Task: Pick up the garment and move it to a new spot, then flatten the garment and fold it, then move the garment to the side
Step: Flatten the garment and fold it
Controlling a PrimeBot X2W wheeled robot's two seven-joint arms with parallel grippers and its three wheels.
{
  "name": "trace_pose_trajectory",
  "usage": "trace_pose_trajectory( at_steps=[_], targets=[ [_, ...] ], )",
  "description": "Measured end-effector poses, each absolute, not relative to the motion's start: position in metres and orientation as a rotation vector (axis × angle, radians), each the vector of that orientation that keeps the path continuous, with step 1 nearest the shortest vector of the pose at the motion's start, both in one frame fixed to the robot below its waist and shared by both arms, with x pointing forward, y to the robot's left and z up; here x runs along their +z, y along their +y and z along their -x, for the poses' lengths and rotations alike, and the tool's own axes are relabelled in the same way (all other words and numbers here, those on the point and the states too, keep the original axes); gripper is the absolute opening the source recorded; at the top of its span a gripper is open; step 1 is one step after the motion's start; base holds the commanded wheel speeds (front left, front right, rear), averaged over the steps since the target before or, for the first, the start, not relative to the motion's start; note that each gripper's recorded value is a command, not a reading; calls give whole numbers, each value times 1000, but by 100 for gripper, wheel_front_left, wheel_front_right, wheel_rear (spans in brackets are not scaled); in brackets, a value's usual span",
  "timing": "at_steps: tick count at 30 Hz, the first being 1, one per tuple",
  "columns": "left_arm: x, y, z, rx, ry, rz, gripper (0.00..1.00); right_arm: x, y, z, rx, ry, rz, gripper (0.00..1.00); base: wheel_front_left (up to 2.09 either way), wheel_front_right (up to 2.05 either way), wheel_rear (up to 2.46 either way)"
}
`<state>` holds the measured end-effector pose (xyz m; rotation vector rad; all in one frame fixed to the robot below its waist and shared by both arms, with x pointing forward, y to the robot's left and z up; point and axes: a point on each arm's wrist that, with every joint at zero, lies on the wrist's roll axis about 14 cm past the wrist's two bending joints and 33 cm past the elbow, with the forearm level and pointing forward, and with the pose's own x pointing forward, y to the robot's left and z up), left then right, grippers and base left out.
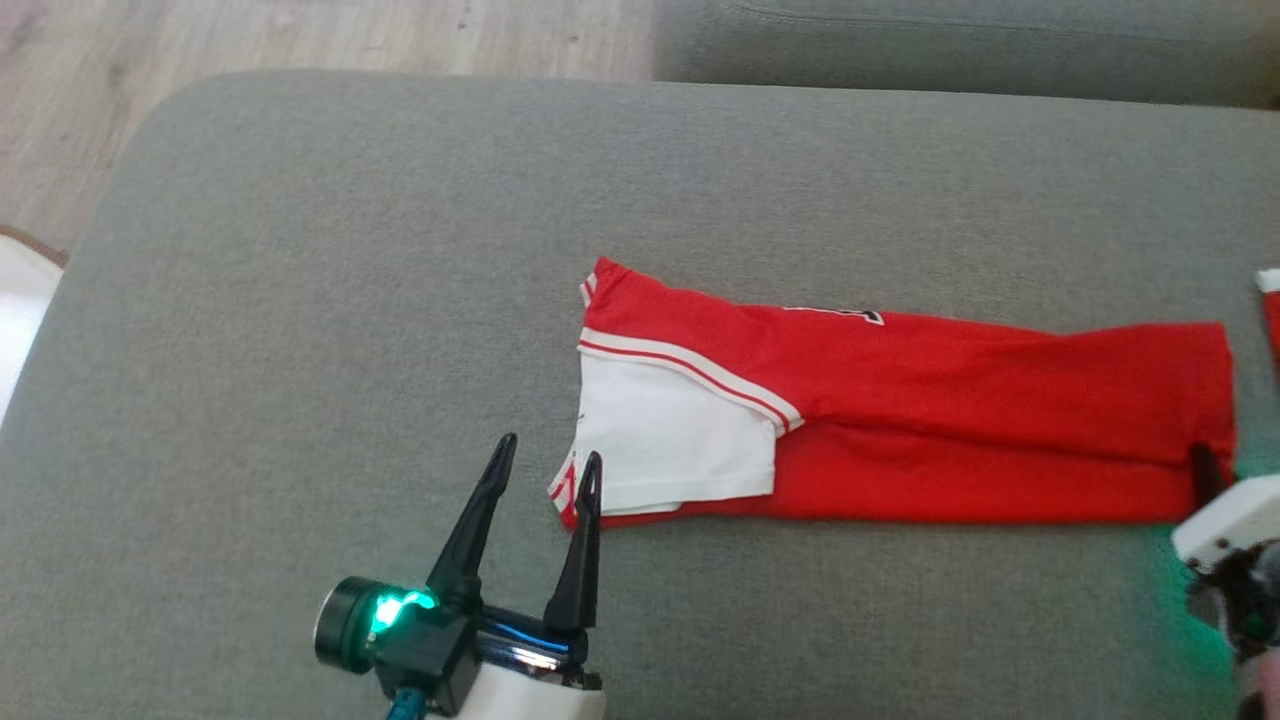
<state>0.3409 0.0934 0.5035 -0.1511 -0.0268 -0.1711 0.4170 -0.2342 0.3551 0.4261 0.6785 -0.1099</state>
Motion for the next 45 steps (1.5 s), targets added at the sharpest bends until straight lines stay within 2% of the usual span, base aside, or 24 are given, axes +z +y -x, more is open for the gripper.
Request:
trace_pose_trajectory(
  at_steps=[9,17,21,24,28,31,32,38,45],
  targets=[
    [501,73,-345,-244,-21,175,100,385,-254,-410,-111,545,-412,0,0,0,0],
    [502,60,-351,-301,-24,181,100,444,-303,-417,-157,382,-371,0,0,0,0],
    [503,60,-353,-304,-31,175,100,472,-298,-422,-119,311,-376,0,0,0,0],
    [503,61,-353,-303,-32,176,100,494,-271,-431,-41,253,-402,0,0,0,0],
    [497,64,-348,-299,-16,165,100,513,-211,-436,126,233,-444,0,0,0,0],
    [491,70,-343,-284,5,162,100,515,-167,-433,242,253,-455,0,0,0,0],
    [491,70,-343,-284,5,162,100,515,-167,-433,242,253,-455,0,0,0,0],
    [488,81,-339,-257,9,148,100,510,-70,-423,475,326,-493,0,0,0,0],
    [484,97,-333,-205,20,136,100,501,10,-409,680,414,-481,0,0,0,0]
  ],
)
